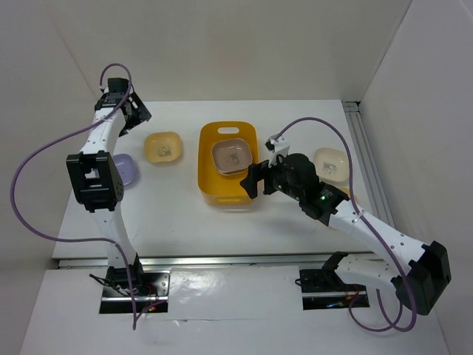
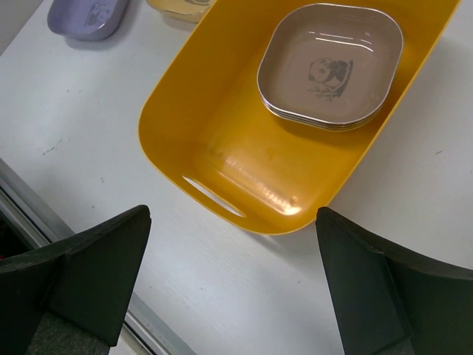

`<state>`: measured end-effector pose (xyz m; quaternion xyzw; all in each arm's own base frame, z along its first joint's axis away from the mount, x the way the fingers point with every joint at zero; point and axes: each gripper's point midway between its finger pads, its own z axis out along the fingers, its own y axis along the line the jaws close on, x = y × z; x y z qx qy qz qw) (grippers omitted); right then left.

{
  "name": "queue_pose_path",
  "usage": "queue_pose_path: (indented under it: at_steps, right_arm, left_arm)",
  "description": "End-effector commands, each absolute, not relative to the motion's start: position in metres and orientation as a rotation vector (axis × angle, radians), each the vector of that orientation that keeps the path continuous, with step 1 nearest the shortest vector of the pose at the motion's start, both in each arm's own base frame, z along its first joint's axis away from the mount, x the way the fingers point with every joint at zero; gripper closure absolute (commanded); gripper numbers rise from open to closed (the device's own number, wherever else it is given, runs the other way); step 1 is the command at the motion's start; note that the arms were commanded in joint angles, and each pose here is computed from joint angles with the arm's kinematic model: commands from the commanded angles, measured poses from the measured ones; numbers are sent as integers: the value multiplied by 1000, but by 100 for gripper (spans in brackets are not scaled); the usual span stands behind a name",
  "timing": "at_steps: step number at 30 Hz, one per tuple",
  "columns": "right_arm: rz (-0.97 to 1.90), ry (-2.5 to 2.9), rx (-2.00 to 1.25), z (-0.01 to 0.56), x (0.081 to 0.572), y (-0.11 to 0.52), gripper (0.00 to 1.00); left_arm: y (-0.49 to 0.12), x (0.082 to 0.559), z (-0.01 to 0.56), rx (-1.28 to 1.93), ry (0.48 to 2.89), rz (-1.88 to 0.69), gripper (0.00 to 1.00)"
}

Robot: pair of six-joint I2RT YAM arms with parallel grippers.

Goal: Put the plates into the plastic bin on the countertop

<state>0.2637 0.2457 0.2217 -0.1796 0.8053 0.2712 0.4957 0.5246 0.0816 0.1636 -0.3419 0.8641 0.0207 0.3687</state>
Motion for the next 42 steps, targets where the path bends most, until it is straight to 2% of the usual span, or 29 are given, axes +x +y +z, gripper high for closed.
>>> queue_pose_path:
  at_steps: [1,8,17,23,24,30,33,34,36,42]
  right_arm:
    - [682,1884,-430,233,273,249,0]
    - [678,1874,-421,241,274,247,0]
    - [695,1845,-406,256,268,243,0]
    - [697,1830,-386,268,265,238,0]
    - [689,1830,-379,269,266,237,0]
    - [686,1831,-380,271,263,236,0]
    - [673,1830,-373,274,263,235,0]
    - [673,1832,-373,276,263,235,0]
    - [649,1831,-353,276,266,231,0]
    - [580,1810,-283,293,271,216,0]
  left_arm:
    - [70,548,149,-691,2278,-48,3]
    - [67,542,101,-725,2375,-43,6]
    - [69,537,66,-757,2426,-12,22]
    - [70,528,34,-775,2486,14,24]
    - [70,528,34,-775,2486,14,27]
    - [69,525,17,-811,2505,12,80]
    - [68,528,29,-833,2472,-2,97]
    - [66,533,40,-822,2453,-29,100]
    - [62,537,63,-835,2411,-73,100]
    - [35,530,200,-846,2177,-114,100]
